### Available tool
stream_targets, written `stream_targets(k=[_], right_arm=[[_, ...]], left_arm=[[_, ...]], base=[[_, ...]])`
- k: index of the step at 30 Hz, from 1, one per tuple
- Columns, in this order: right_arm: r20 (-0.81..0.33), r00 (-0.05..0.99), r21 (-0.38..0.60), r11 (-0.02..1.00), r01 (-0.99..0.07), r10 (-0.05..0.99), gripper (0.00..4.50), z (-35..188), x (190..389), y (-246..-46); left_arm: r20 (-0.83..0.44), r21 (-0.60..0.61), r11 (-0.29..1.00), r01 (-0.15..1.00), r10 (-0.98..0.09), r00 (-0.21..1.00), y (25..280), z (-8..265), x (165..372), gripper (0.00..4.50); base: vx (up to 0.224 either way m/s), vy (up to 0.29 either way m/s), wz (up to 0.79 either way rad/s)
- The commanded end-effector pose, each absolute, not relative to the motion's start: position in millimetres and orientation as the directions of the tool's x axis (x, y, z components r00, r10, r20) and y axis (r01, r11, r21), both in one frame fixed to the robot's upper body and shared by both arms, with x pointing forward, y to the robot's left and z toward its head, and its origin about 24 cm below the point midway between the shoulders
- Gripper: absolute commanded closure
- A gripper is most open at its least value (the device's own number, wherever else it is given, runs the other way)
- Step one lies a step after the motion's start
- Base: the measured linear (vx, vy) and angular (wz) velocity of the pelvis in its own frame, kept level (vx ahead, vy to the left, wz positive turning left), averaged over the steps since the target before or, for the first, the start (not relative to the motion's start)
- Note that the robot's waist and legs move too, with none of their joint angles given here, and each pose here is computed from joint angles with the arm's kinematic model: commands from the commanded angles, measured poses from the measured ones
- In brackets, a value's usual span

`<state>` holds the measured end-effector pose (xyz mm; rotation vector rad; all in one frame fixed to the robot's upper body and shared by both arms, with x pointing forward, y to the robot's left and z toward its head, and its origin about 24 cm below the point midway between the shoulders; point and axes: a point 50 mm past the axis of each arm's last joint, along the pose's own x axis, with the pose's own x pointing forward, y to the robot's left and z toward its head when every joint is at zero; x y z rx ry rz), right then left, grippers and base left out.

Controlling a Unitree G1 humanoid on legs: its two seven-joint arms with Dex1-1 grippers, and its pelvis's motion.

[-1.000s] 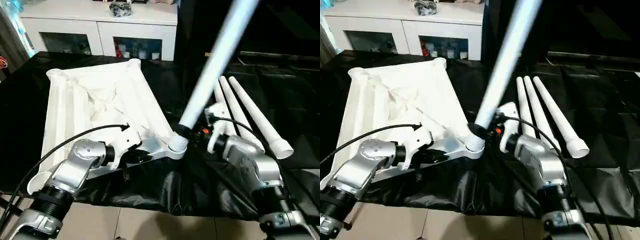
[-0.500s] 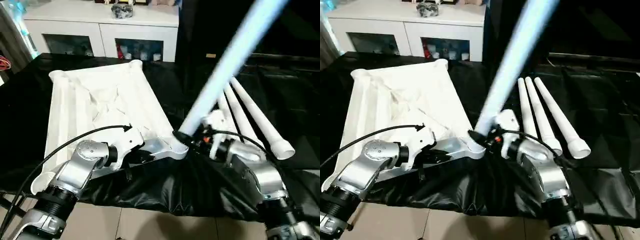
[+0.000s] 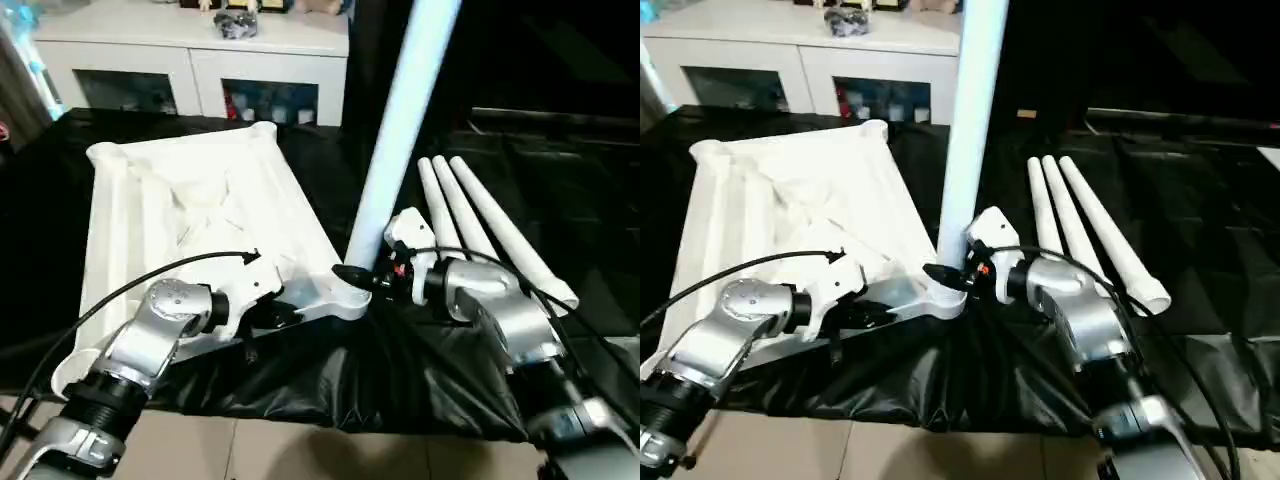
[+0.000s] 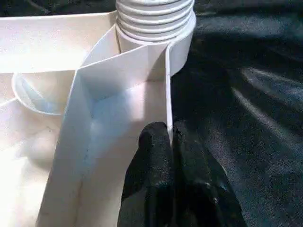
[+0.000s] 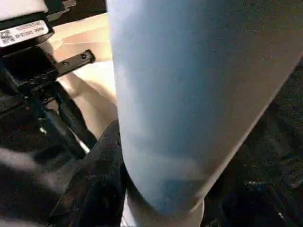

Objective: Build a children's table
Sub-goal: Insert table leg to table base

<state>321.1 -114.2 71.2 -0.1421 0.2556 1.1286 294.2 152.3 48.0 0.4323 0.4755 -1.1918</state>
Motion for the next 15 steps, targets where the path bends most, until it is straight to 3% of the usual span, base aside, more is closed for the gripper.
stream_targets(k=[1,7,15], right_arm=[[-0.405,0.264,0.138,0.344,-0.929,0.875,2.63,33.1,301.1,-117.0],[-0.411,0.138,0.124,0.205,-0.971,0.901,2.63,36.2,293.8,-120.9],[-0.369,0.055,0.122,0.107,-0.987,0.928,2.63,42.0,288.5,-117.0]], left_arm=[[-0.524,0.121,0.197,0.973,-0.820,0.231,137.9,67.6,294.8,4.50],[-0.559,0.145,0.156,0.977,-0.802,0.211,142.0,74.0,295.0,4.50],[-0.550,0.152,0.154,0.976,-0.807,0.213,144.9,87.0,298.5,4.50]], base=[[0.000,0.000,0.00],[0.000,0.000,0.00],[0.000,0.000,0.00]])
